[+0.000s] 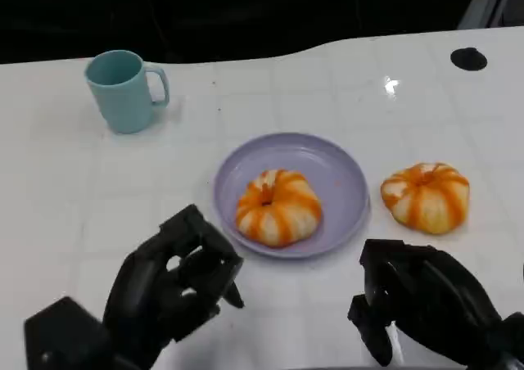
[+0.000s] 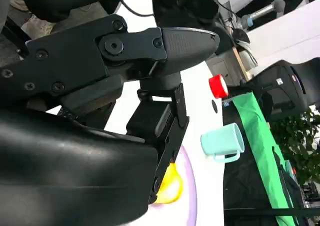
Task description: Grasp the bread from the table and place it into the plate.
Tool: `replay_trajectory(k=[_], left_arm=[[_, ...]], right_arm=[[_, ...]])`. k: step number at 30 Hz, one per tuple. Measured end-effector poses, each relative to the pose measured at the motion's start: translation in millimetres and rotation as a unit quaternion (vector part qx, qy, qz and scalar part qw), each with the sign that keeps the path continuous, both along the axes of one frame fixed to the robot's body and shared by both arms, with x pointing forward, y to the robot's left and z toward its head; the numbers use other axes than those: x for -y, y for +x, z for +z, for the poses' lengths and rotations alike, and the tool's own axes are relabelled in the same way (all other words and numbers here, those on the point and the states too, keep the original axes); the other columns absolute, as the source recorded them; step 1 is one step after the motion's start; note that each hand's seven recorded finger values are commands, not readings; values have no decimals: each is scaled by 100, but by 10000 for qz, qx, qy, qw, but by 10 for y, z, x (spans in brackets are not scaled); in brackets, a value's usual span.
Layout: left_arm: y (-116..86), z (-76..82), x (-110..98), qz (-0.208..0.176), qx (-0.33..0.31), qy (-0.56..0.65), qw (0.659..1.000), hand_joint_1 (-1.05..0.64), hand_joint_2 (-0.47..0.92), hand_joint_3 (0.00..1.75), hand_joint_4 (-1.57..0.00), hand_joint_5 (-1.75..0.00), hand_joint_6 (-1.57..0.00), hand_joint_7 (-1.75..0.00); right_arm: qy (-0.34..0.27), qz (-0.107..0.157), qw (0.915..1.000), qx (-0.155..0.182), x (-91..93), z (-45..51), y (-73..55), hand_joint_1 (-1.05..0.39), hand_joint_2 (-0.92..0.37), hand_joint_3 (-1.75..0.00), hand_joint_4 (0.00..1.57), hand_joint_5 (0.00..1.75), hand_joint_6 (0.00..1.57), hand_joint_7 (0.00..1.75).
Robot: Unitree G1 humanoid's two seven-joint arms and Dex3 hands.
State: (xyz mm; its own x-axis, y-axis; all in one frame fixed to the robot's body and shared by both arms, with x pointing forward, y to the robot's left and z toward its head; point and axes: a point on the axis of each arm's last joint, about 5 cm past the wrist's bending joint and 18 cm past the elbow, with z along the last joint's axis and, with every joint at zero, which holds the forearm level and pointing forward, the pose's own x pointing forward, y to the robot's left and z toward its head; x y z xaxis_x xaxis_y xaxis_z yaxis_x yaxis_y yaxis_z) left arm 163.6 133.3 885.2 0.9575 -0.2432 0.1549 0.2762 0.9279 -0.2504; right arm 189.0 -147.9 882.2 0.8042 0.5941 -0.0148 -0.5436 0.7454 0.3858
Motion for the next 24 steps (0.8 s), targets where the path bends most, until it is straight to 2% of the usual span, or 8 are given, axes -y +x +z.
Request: replay_trajectory(k=[7, 24], left_arm=[[-160, -50, -37, -248, -560, -677, 9958, -59, 92, 36, -94, -175, -71, -175], [-50, -172, -179, -808, -732, -1230, 9864, -60, 92, 30, -95, -175, -70, -175]], right_arm=[[-4, 5, 10000, 42, 1, 18, 1, -92, -92, -37, 127, 164, 109, 158], [23, 30, 10000, 4, -36, -2, 29, -93, -92, -36, 128, 164, 110, 156]])
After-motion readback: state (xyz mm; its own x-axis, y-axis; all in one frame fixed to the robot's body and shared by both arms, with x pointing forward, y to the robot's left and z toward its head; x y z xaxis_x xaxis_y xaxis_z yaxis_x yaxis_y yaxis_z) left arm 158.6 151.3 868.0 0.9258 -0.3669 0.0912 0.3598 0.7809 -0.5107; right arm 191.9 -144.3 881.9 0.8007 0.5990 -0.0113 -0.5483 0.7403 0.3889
